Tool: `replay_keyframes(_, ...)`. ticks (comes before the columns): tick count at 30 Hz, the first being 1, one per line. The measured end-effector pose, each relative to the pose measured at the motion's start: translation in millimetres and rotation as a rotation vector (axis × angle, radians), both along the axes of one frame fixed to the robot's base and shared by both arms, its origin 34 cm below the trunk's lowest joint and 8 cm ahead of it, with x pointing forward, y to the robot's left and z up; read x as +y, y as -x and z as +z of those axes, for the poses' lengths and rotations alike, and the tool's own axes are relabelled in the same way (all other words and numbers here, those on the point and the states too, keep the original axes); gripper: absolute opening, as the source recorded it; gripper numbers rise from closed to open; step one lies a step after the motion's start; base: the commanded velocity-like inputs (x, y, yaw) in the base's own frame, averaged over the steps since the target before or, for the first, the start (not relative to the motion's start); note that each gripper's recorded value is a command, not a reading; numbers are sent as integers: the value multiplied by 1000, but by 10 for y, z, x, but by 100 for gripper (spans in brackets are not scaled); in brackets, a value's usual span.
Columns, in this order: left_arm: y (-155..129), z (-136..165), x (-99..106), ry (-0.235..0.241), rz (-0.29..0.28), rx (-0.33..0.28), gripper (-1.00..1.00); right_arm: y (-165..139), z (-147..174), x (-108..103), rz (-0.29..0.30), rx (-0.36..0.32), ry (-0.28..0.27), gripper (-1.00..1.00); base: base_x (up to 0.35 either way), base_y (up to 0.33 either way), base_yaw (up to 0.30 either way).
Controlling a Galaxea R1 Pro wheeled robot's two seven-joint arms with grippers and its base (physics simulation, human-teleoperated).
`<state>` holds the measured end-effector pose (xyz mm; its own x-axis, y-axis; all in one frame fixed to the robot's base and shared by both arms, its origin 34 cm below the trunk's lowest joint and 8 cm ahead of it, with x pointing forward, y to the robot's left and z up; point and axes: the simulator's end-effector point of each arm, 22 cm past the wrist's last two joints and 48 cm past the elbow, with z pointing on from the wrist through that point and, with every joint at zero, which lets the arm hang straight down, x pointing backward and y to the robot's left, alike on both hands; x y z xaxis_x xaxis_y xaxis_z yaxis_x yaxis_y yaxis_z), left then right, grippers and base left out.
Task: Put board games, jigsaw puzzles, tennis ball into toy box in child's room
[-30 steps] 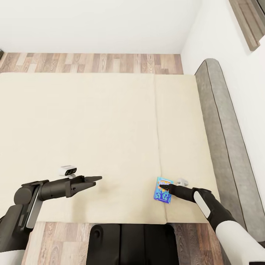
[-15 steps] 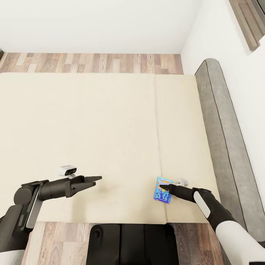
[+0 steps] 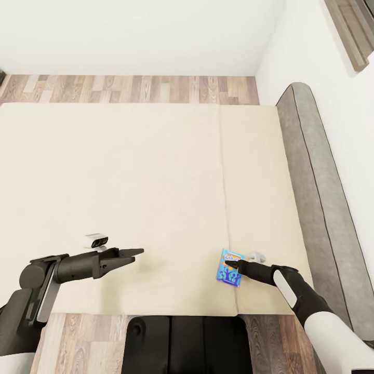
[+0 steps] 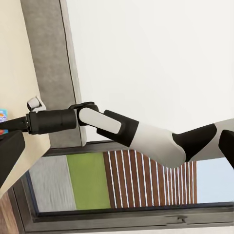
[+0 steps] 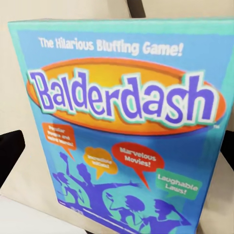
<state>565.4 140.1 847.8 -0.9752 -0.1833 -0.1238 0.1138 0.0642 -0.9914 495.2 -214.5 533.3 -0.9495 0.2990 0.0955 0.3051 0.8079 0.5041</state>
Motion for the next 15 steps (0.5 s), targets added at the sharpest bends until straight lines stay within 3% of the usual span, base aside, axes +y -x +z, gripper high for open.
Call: replay_keyframes(15,1,4,2,-1,0,-1,100,12,-8,-61,13,0,16,100,0,38,0)
